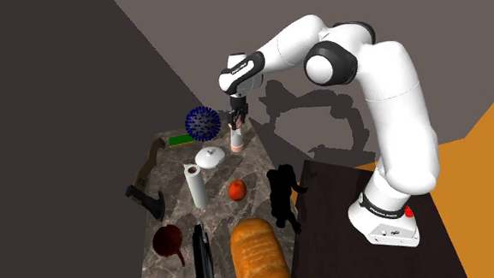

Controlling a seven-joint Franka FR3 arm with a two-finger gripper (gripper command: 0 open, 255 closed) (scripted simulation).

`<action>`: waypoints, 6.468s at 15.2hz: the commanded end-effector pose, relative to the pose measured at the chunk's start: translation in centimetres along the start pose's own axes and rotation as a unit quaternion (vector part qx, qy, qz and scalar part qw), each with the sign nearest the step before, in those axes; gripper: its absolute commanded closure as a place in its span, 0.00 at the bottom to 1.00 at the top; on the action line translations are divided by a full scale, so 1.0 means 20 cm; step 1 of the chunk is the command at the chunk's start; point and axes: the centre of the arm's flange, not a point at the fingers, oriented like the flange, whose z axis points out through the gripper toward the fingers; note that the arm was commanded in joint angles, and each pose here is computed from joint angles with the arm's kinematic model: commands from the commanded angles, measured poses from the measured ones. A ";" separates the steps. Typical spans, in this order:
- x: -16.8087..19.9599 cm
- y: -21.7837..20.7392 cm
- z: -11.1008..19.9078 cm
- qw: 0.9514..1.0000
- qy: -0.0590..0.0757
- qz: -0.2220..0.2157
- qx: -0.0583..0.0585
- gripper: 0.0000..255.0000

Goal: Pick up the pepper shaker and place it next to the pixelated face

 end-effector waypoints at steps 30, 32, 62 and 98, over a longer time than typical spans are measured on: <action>-0.01 -0.10 -0.80 1.000 0.000 0.000 0.000 1.00; -0.01 -0.10 -0.86 1.000 0.000 0.000 0.000 1.00; -0.03 -0.20 -1.64 1.000 0.000 0.000 0.000 1.00; -0.86 -1.93 -1.59 1.000 0.000 0.000 0.000 1.00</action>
